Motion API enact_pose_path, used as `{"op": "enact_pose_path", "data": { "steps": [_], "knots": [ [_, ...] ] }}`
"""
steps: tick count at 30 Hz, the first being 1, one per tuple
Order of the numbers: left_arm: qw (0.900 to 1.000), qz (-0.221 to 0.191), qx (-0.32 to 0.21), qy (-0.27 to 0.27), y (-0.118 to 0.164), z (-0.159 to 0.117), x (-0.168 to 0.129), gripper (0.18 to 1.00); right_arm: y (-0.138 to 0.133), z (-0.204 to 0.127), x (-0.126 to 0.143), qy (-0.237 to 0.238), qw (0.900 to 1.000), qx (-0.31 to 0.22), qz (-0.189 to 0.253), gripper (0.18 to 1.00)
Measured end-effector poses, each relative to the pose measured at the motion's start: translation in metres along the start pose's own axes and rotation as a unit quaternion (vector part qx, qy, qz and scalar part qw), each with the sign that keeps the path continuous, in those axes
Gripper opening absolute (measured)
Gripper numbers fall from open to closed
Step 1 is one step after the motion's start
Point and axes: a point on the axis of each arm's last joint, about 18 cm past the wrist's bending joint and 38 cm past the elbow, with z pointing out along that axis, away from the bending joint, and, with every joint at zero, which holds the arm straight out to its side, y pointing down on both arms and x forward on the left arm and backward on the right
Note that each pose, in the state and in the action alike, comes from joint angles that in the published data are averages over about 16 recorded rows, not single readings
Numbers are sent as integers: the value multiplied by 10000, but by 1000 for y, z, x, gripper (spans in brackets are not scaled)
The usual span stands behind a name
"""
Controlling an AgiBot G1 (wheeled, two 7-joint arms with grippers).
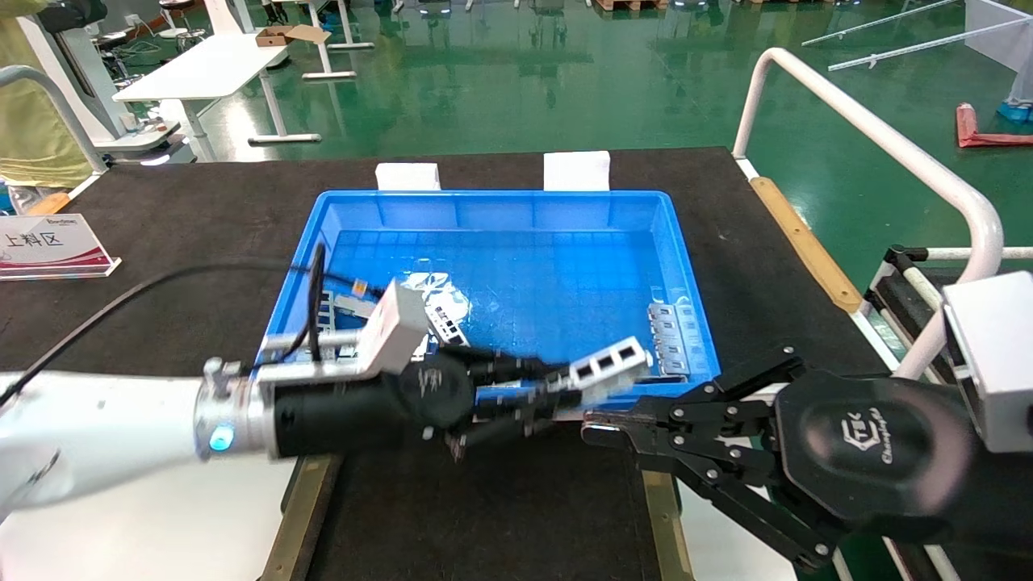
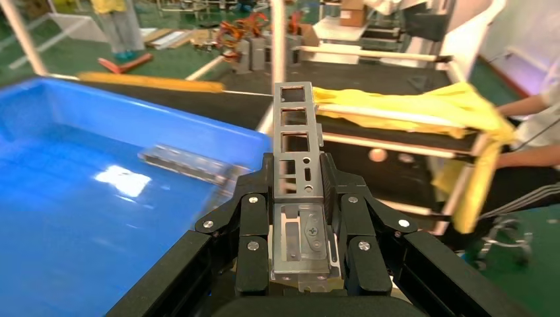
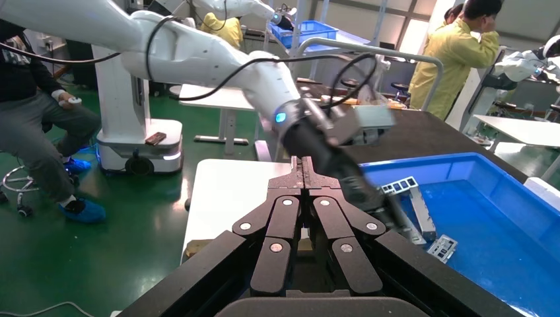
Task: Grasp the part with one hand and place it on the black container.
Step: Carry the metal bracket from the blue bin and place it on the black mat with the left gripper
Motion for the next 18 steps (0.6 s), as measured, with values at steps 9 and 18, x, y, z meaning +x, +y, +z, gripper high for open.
{"op": "enact_pose_path", "data": {
  "steps": [9, 18],
  "knots": [
    [9958, -783, -441, -197, 54, -17, 43, 321, 0, 0, 0, 0, 10000, 0, 0, 191],
    [9803, -1543, -884, -858, 116, -20, 67, 321, 0, 0, 0, 0, 10000, 0, 0, 191]
  ]
}}
